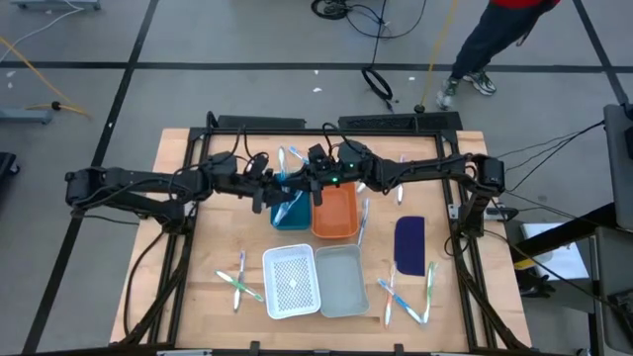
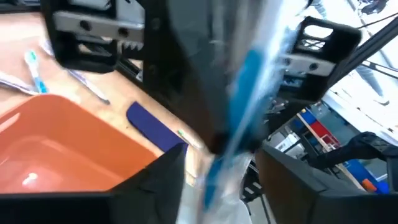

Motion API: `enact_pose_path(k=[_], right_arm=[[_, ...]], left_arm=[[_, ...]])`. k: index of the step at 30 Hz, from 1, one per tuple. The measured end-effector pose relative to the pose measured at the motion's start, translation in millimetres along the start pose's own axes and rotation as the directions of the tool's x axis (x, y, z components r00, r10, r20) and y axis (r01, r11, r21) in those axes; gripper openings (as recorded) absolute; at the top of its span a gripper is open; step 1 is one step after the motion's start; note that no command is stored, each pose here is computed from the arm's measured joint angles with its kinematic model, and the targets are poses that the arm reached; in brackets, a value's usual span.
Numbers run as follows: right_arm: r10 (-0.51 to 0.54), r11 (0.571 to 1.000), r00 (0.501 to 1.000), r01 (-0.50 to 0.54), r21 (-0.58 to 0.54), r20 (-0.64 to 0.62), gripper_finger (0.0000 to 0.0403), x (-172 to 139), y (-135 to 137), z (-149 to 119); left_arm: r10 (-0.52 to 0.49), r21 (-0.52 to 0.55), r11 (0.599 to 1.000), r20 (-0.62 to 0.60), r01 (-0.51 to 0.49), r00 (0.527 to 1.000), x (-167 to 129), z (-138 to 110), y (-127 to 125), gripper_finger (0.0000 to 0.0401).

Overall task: Pick & Place Toothbrushes
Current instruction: Put the blue toothbrush into the blue bin

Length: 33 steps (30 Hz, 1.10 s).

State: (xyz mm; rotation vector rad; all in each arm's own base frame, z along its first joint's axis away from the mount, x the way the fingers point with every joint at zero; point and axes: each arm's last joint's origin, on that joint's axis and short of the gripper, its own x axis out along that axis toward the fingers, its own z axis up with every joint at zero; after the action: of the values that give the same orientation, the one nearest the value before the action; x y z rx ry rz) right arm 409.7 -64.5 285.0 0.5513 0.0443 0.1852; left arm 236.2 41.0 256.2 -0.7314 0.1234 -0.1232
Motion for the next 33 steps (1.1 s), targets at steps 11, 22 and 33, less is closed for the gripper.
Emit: enact_pose_path(k=[11, 22, 33], right_arm=[[0.02, 1.0, 1.0, -0.02, 0.011, -0.021, 0.0019, 0, 0, -1], [0.041, 0.997, 0.99, -0.031, 0.074, -0.135, 0.0107, -2, -5, -8], [0.052, 0.996, 0.981, -0.038, 0.082, -0.186, 0.0165, -6, -8, -8]], left_arm=[[-0.008, -0.033, 0.999, -0.04, 0.007, 0.999, 0, -2, 1, 0.0012], [-0.013, -0.078, 0.997, -0.064, 0.008, 0.998, 0, -4, 1, 0.0007], [0.069, -0.124, 0.988, -0.203, -0.096, 0.977, -6, -19, 3, 0.0007]])
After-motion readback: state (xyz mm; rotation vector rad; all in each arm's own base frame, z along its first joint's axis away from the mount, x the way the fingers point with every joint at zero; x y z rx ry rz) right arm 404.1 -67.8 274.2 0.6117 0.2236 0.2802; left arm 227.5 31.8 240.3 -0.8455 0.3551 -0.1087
